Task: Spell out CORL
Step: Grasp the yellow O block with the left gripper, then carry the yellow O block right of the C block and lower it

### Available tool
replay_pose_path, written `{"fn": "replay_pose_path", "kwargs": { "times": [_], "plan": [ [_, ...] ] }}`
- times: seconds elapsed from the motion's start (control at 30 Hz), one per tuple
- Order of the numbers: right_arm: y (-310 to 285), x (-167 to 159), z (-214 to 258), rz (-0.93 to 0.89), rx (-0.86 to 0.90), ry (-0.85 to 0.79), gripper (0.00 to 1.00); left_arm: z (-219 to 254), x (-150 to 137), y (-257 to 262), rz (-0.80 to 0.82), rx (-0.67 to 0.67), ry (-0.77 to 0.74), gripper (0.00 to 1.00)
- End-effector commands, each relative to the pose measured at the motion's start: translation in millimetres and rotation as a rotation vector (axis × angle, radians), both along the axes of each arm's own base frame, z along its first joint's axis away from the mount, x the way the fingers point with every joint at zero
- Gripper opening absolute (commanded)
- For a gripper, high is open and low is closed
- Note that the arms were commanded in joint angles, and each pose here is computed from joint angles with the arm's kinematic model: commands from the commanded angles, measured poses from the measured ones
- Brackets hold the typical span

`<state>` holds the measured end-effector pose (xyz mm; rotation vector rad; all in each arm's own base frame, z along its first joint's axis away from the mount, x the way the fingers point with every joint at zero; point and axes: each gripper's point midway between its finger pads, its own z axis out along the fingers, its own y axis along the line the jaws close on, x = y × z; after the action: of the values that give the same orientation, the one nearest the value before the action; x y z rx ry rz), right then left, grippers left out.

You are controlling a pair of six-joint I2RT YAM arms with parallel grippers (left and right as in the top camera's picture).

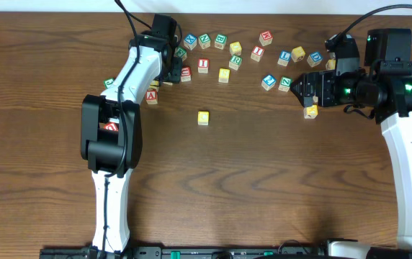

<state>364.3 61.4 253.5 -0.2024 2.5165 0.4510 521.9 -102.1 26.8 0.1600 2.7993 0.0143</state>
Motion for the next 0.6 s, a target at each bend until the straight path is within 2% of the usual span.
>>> {"fn": "replay_pose_path", "kwargs": {
  "times": [0.0,0.13,0.57],
  "plan": [
    [0.1,2.0,6.4,-0.009,0.013,-0.010,0.99,-8.9,-3.8,0.9,-0.013,0.011,0.021,0.49],
    [0.0,1.9,6.3,-0.009,0.013,-0.009,0.99,-9.4,-4.2,1.0,-0.013,0.011,0.023,0.45],
    [0.0,2.0,6.3,-0.009,0.013,-0.010,0.99,-31.9,-11.9,2.8,-0.009,0.013,0.035,0.44]
  ]
}}
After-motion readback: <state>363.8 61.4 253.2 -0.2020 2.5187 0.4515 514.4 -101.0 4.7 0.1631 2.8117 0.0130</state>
